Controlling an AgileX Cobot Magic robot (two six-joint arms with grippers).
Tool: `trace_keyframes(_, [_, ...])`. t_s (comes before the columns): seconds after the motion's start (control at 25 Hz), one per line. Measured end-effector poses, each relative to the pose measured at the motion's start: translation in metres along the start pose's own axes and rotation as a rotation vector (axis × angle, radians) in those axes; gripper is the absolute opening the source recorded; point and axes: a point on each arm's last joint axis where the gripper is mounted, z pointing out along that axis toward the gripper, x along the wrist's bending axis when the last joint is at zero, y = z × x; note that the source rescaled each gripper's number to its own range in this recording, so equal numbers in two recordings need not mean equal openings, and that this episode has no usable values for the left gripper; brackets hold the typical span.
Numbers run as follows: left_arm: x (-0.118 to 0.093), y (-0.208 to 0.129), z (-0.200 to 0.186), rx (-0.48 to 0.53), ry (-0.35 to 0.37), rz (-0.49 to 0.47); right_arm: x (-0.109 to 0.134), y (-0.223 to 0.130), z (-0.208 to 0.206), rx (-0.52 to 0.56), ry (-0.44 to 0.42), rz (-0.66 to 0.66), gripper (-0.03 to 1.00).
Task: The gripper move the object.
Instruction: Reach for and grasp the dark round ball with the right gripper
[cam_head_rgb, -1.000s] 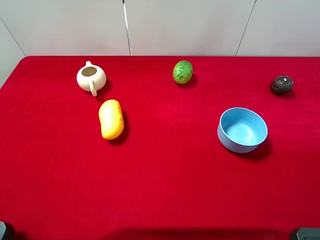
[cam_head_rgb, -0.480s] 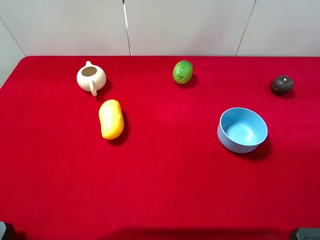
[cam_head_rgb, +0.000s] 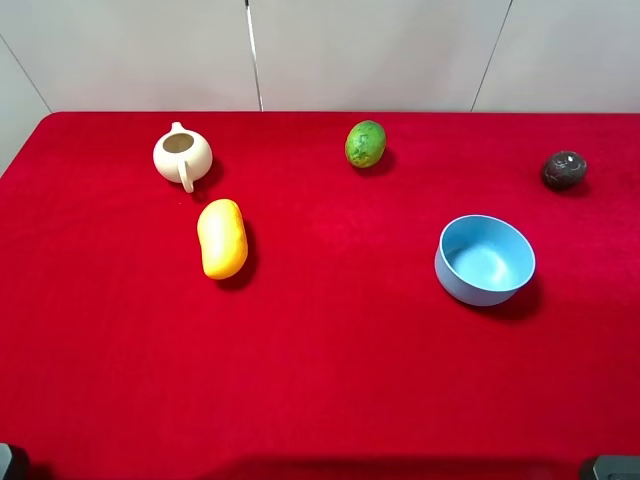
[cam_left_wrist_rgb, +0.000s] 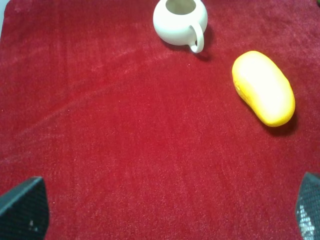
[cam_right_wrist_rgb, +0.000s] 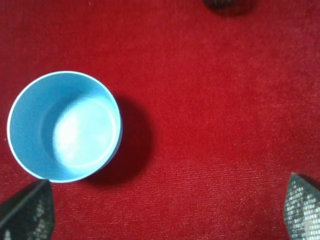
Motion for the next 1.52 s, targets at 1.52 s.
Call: trace_keyframes(1.52, [0.0, 0.0, 0.0, -0.001, 0.0, 0.0, -0.032, 0.159, 0.218, 0.324, -0.038, 0.094, 1.0])
